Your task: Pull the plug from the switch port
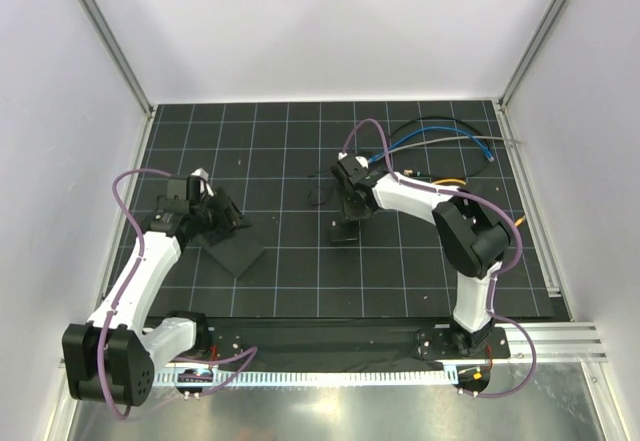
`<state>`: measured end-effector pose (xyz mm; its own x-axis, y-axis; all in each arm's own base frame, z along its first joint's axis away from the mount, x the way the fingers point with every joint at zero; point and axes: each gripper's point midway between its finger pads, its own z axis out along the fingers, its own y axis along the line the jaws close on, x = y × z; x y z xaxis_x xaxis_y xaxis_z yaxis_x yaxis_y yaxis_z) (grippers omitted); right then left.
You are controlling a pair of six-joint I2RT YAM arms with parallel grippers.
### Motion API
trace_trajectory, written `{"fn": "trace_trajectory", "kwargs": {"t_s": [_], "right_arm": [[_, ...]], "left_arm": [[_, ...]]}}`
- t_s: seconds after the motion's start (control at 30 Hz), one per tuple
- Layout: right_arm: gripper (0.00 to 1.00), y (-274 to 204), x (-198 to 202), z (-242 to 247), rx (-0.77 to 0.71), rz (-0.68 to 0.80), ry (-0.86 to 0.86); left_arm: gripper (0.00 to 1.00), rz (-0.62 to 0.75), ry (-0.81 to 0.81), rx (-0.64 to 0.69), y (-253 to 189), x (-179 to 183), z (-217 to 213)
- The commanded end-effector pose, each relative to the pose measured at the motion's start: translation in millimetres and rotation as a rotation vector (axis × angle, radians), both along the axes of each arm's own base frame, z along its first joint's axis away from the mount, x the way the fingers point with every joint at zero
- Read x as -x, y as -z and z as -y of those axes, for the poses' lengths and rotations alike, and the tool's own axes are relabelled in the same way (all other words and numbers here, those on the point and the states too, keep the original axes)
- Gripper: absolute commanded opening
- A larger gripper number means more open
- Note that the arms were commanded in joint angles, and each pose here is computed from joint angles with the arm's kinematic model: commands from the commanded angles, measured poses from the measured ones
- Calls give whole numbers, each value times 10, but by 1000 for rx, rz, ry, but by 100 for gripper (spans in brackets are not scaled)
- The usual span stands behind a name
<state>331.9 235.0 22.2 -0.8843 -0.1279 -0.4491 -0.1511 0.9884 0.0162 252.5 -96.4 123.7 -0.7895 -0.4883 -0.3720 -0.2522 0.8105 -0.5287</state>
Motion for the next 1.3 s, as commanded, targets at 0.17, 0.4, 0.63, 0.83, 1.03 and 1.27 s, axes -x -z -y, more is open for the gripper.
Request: {"fn": "trace_trajectory", "kwargs": {"t_s": [0.17, 0.4, 0.63, 0.83, 1.03, 1.27], "right_arm": [[66, -608, 98, -328, -117, 75, -150], [76, -1080, 468, -852, -219, 108, -293], [67, -1160, 655, -1528, -341, 72, -421], [43, -983, 637, -1959, -383, 21, -458], [22, -769, 589, -2254, -395, -26, -476], [17, -409, 546, -2427, -366, -85, -478]], "left_arm": [[61, 6, -286, -145, -21, 45, -455], [62, -76, -599, -258, 68, 398, -902], [49, -182, -793, -305, 277, 629, -1086], [35, -202, -843, -246, 406, 603, -1023], [18, -296, -844, -275, 643, 615, -1001], [6, -352, -845, -269, 862, 575, -951]]}}
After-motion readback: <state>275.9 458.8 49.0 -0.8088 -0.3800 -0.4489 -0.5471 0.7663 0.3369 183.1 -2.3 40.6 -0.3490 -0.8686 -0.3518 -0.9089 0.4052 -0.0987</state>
